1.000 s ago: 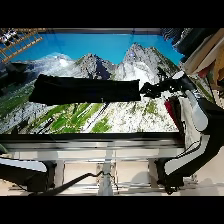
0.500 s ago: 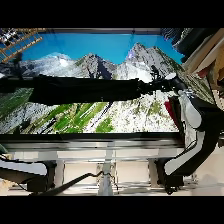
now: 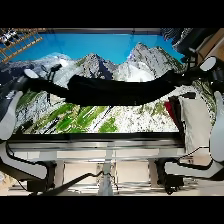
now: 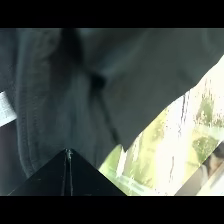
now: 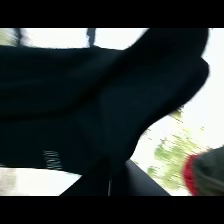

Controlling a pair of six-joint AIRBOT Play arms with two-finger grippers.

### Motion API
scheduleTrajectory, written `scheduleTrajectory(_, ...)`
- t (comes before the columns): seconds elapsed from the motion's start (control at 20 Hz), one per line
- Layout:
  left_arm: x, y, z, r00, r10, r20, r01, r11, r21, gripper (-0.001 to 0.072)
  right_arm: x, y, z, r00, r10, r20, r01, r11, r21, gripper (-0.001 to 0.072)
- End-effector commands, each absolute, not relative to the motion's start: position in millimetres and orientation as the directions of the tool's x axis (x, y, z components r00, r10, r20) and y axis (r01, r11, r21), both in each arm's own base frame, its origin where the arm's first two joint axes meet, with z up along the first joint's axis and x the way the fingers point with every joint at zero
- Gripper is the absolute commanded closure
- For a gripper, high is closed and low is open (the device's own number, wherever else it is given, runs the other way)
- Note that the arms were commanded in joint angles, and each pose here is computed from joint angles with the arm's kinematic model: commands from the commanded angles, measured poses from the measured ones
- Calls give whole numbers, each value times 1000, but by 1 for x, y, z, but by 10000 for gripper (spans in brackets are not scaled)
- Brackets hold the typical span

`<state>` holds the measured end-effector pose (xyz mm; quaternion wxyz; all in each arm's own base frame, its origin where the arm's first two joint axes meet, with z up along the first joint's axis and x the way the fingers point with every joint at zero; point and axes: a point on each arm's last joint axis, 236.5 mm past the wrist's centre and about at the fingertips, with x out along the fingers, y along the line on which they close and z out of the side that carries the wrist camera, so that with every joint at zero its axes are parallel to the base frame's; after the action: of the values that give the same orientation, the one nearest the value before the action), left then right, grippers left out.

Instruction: Fold the clothes and pants, and hang the long-sleeved shirts on hangers.

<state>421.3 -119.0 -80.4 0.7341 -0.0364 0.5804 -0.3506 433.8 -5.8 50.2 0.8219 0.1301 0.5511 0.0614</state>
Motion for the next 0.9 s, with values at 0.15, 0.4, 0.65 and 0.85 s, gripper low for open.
scheduleTrajectory(0.15, 429, -152, -70, 78, -571, -817, 531, 718, -451, 701, 460, 200, 102, 511, 485, -710, -184, 868, 461, 696)
scheduleTrajectory(0.4, 419, -99, 9, 103, -601, -793, 309, 777, -549, 701, 445, 408, 30, 406, 650, -642, -349, 760, 548, 696)
scheduleTrajectory(0.65, 416, -65, 31, 158, -593, -790, 243, 798, -551, 700, 437, 497, -32, 205, 704, -680, -409, 692, 594, 417)
scheduleTrajectory(0.85, 417, -71, 29, 157, -593, -790, 259, 796, -547, 700, 459, 425, 9, 208, 637, -743, -419, 744, 521, 286)
